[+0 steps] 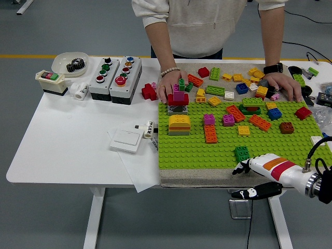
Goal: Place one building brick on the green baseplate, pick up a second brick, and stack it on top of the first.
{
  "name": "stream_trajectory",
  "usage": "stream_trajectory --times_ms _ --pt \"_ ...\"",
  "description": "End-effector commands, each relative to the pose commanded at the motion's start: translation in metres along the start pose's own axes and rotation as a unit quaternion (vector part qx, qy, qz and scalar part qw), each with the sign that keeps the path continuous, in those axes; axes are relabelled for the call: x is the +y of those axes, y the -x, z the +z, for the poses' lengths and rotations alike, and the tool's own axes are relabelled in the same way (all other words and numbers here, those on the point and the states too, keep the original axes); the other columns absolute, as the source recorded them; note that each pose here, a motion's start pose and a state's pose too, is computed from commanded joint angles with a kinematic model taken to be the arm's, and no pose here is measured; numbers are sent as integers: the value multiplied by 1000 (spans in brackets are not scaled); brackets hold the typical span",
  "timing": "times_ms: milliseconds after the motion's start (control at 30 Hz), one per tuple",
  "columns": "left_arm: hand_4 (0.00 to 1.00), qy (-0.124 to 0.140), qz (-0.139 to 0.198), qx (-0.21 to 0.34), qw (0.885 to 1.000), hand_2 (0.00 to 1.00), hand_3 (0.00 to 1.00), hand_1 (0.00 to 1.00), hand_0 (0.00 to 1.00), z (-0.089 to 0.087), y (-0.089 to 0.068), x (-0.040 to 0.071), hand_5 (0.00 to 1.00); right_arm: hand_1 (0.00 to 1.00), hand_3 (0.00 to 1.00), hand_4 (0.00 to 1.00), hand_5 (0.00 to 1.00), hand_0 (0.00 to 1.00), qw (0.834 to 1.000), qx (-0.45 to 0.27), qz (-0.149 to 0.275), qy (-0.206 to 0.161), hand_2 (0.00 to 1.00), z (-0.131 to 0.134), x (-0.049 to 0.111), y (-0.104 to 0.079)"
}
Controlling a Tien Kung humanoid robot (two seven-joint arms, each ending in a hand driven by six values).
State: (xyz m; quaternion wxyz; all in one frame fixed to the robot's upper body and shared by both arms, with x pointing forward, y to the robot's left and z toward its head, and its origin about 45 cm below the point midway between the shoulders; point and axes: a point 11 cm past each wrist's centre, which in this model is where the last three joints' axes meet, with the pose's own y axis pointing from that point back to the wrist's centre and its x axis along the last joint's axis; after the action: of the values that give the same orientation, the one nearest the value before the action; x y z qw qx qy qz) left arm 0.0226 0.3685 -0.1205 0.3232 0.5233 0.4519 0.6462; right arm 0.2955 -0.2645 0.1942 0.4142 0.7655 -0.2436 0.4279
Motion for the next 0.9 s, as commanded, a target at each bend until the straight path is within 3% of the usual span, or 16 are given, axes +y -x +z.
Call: stream_trajectory --times_ms 900 --pt "676 2 -1 0 1000 778 601 790 824 1 1 0 676 666 745 998 998 611 1000 -5 10 -4 718 -1 -6 -8"
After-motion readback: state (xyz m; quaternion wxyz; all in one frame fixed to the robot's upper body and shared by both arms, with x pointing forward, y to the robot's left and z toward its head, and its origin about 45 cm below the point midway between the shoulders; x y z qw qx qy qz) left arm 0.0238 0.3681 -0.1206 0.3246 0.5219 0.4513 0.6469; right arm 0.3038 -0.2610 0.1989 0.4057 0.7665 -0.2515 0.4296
